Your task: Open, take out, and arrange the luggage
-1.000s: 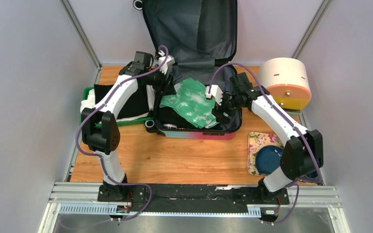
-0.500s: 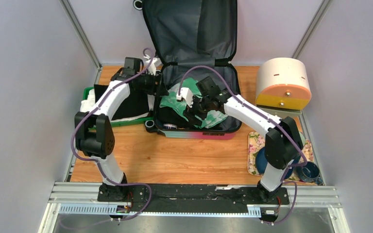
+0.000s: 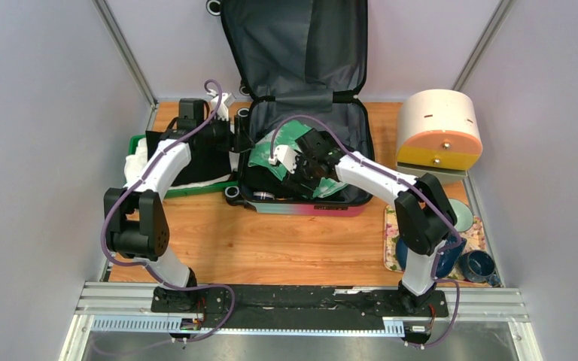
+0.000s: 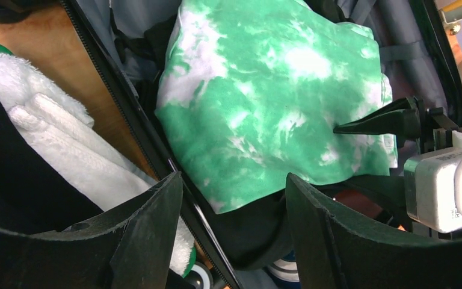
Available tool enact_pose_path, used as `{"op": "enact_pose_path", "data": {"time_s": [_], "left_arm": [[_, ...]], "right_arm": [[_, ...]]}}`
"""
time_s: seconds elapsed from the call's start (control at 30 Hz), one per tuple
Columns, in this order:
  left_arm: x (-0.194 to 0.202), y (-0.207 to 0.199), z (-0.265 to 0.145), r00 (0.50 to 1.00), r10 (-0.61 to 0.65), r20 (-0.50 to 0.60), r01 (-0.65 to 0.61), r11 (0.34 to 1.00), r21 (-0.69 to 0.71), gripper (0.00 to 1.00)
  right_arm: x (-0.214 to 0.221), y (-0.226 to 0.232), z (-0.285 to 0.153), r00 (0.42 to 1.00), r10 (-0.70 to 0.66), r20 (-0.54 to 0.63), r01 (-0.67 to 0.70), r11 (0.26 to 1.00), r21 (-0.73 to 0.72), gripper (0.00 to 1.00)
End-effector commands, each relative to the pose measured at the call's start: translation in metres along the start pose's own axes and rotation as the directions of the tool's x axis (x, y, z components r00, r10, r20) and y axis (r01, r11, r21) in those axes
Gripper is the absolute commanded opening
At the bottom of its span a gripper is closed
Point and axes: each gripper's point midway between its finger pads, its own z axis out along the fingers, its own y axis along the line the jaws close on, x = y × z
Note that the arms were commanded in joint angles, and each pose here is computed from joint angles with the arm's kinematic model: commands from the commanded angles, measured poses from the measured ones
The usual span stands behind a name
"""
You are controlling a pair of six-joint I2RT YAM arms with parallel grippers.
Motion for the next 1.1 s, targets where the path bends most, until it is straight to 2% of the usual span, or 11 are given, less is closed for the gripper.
{"op": "enact_pose_path", "data": {"time_s": [0.0, 0.07, 0.2, 0.3, 0.4, 0.5, 0.6, 0.63, 0.83, 1.03, 1.07], "left_arm": [[-0.021, -0.008, -0.007, 0.995, 0.069, 0.073, -0.071, 0.997, 0.018, 0.72], [-0.023, -0.007, -0.007, 0.994, 0.081, 0.08, -0.082, 0.996, 0.018, 0.72], [-0.026, -0.004, -0.009, 0.991, 0.077, 0.108, -0.079, 0.997, 0.017, 0.71], [-0.033, -0.002, -0.015, 0.985, 0.064, 0.162, -0.072, 0.996, 0.044, 0.7], [-0.036, -0.012, -0.016, 0.97, 0.161, 0.18, -0.181, 0.978, 0.1, 0.69], [-0.028, -0.024, -0.018, 0.912, 0.343, 0.225, -0.381, 0.911, 0.159, 0.69], [-0.024, -0.033, -0.02, 0.78, 0.54, 0.317, -0.605, 0.779, 0.162, 0.74], [-0.024, -0.038, -0.018, 0.705, 0.617, 0.35, -0.693, 0.703, 0.158, 0.74], [-0.018, -0.058, 0.003, 0.408, 0.821, 0.4, -0.911, 0.394, 0.122, 0.8], [-0.021, -0.076, 0.034, 0.252, 0.859, 0.445, -0.968, 0.232, 0.1, 0.82], [-0.015, -0.075, 0.041, 0.245, 0.861, 0.445, -0.97, 0.218, 0.112, 0.82]], "right_arm": [[0.033, -0.01, 0.006, 0.989, -0.066, -0.133, 0.068, 0.998, 0.012, 0.7], [0.037, -0.005, 0.003, 0.984, -0.082, -0.159, 0.08, 0.997, -0.017, 0.71], [0.039, -0.018, -0.003, 0.983, -0.081, -0.165, 0.087, 0.996, 0.033, 0.2], [0.028, -0.035, -0.016, 0.99, -0.049, -0.134, 0.059, 0.996, 0.072, 0.0], [0.008, -0.054, -0.038, 0.998, -0.019, -0.056, 0.024, 0.996, 0.09, 0.0], [-0.004, -0.068, -0.058, 0.999, 0.028, 0.021, -0.03, 0.997, 0.077, 0.0], [-0.009, -0.08, -0.072, 0.997, 0.046, 0.067, -0.05, 0.997, 0.067, 0.0], [-0.009, -0.083, -0.074, 0.996, 0.045, 0.077, -0.051, 0.996, 0.067, 0.0], [-0.005, -0.087, -0.082, 0.995, 0.042, 0.089, -0.046, 0.998, 0.035, 0.0], [-0.016, -0.088, -0.091, 0.989, 0.046, 0.139, -0.05, 0.999, 0.022, 0.0], [-0.017, -0.088, -0.091, 0.989, 0.047, 0.141, -0.051, 0.998, 0.022, 0.0]]}}
